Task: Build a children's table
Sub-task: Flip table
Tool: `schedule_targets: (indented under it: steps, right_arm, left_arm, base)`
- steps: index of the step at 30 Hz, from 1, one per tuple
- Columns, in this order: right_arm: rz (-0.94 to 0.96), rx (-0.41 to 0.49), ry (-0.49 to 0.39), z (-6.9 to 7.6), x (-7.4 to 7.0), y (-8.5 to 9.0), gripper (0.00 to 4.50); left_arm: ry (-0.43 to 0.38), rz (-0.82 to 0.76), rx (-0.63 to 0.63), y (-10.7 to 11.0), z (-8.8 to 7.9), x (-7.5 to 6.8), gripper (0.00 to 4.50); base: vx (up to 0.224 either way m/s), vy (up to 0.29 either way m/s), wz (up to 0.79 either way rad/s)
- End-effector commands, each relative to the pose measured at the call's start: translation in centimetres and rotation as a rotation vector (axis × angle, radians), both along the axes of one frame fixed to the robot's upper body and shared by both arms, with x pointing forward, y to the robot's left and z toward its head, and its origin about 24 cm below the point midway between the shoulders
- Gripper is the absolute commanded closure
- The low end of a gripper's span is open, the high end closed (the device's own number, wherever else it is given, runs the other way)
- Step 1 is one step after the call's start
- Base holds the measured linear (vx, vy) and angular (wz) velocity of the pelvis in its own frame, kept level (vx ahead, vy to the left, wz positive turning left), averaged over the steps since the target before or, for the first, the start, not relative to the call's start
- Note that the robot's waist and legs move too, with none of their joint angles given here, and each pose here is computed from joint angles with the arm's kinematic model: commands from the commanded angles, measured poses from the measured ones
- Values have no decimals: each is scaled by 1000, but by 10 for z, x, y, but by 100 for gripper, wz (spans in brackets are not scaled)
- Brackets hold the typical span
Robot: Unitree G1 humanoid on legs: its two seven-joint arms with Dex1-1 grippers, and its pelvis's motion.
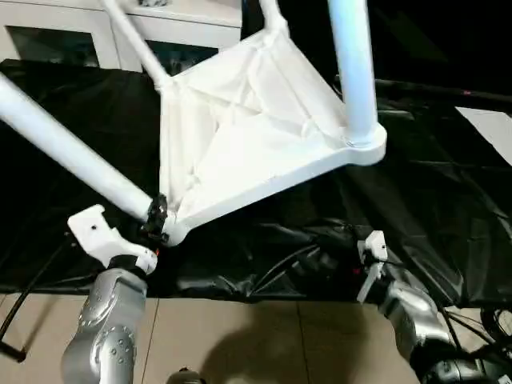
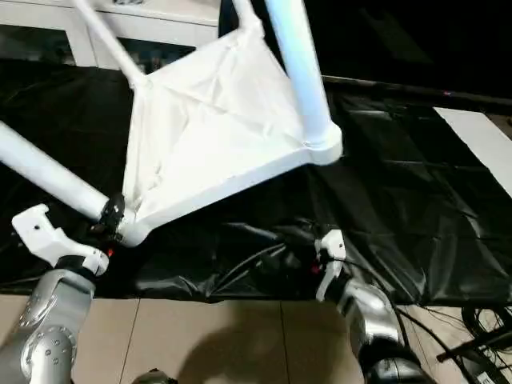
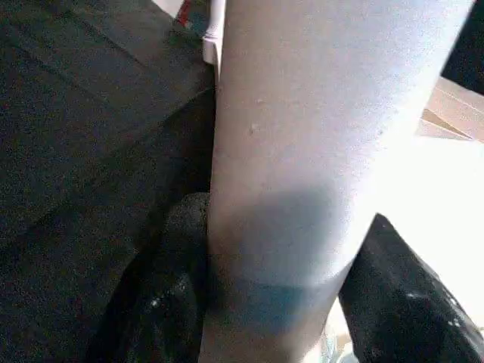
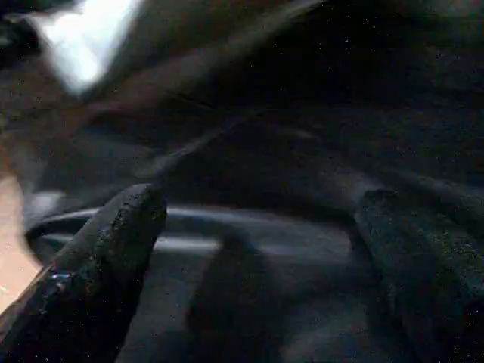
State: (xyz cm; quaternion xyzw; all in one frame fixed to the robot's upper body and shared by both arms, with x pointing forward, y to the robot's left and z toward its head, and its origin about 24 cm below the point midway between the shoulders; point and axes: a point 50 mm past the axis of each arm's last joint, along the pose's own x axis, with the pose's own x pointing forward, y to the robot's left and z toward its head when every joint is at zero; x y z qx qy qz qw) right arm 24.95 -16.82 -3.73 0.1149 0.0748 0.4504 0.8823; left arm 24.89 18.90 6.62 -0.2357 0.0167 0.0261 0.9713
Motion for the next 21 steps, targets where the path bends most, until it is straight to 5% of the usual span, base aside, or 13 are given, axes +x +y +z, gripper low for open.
schedule_targets:
  steps: [1, 8, 10, 11, 12, 15, 17, 18, 19, 21]
  right_arm:
    - [69, -30, -20, -5, -15, -6, 0]
    - [-49, -206, -74, -11, -24, -32, 0]
    - [-66, -184, -194, 29, 1, -28, 0]
    - [-66, -182, -199, 32, 2, -27, 0]
    - [-48, -145, -271, 68, 14, -18, 0]
    - [19, -115, -376, 118, 13, 6, 0]
    - [31, -125, -403, 126, 10, 17, 0]
    - [64, -124, -441, 146, 18, 40, 0]
    - [66, -124, -443, 148, 19, 41, 0]
    - [100, -133, -444, 173, 29, 65, 0]
  left_arm:
    - [-125, -9, -31, -7, 25, 6, 237]
    - [-117, 28, -10, 1, 24, 8, 237]
    - [-114, 17, -6, 2, 23, 9, 237]
    - [-114, 17, -6, 2, 23, 9, 237]
    - [-114, 17, -3, 2, 23, 10, 237]
    - [-112, 15, 5, 1, 22, 10, 237]
    - [-108, 14, 10, 0, 21, 9, 237]
    - [-103, 17, 12, 0, 20, 8, 237]
    - [-102, 17, 12, 0, 20, 8, 237]
    - [-101, 20, 8, -1, 19, 7, 237]
  base:
    - [0, 0, 0]
    - [0, 0, 0]
    - [0, 0, 0]
    - [0, 0, 0]
    - [0, 0, 0]
    - [0, 0, 0]
    - [0, 0, 0]
    - [0, 0, 0]
    - [0, 0, 0]
    - [0, 0, 0]
